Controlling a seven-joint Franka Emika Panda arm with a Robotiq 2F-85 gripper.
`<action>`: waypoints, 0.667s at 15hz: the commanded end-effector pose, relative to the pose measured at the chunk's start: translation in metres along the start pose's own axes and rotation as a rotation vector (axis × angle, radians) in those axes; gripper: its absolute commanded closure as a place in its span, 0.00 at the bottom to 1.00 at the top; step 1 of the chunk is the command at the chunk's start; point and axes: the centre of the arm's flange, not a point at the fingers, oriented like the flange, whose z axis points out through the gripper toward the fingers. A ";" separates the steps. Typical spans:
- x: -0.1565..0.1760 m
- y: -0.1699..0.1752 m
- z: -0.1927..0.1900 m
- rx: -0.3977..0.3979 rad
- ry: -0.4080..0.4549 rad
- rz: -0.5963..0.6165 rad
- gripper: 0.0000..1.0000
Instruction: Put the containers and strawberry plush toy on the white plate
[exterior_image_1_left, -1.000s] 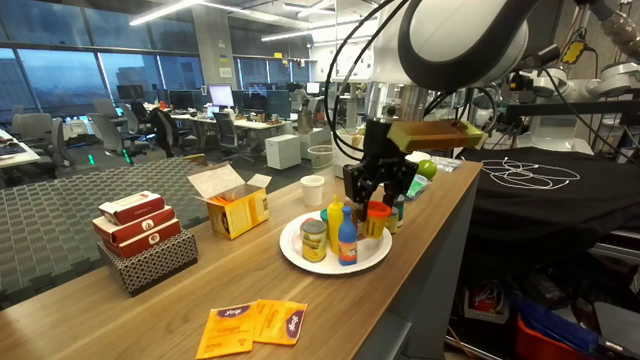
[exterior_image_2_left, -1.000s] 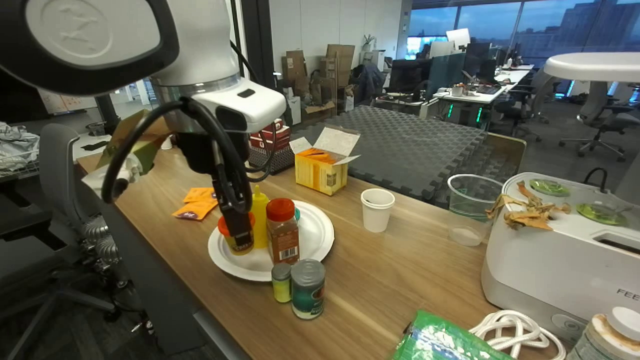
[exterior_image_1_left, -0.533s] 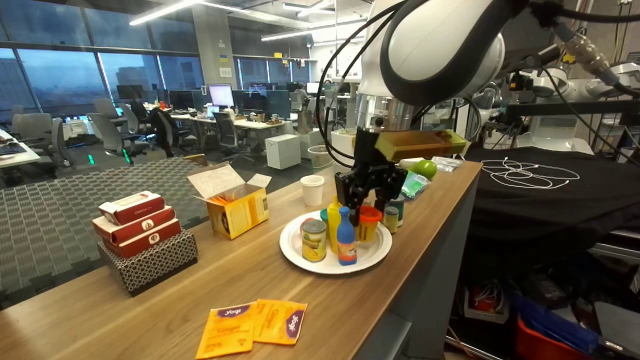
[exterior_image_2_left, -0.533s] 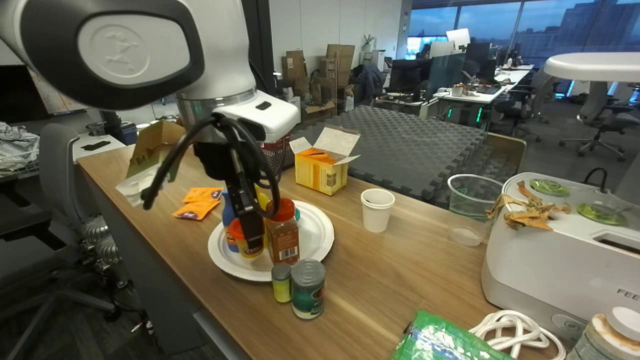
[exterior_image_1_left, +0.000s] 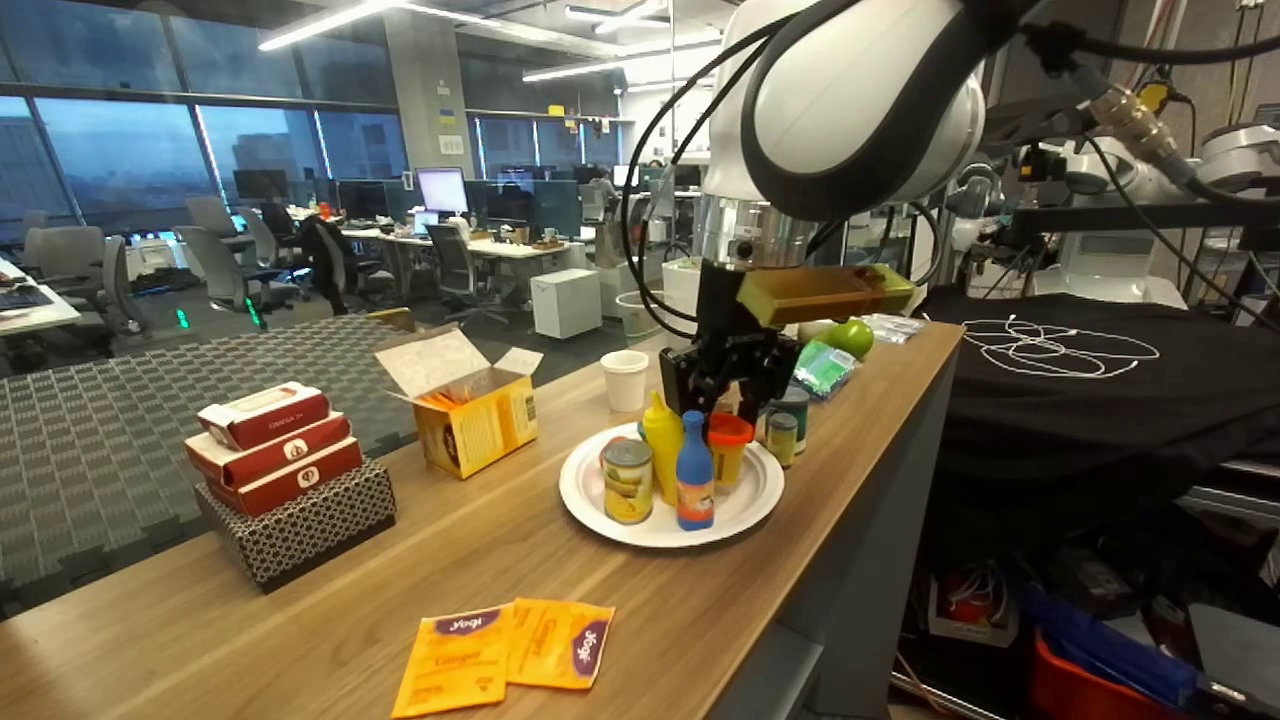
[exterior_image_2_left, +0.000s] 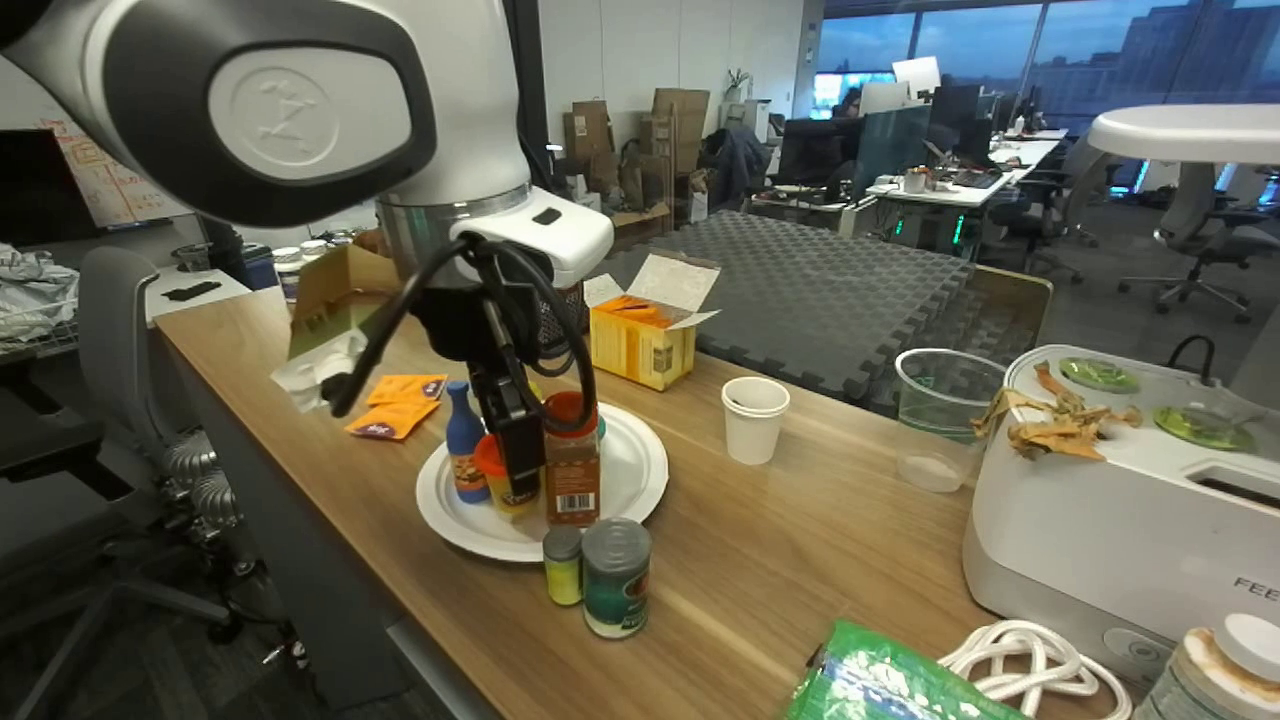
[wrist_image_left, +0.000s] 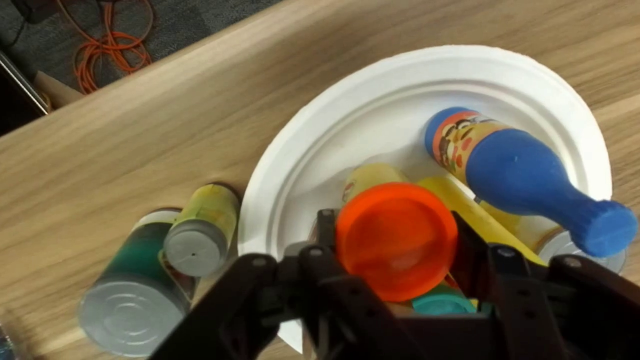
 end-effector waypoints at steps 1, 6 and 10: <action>0.008 0.000 -0.007 0.011 0.002 -0.018 0.14; 0.007 0.003 -0.012 0.017 0.014 -0.017 0.00; 0.007 0.007 -0.022 0.019 0.032 -0.011 0.00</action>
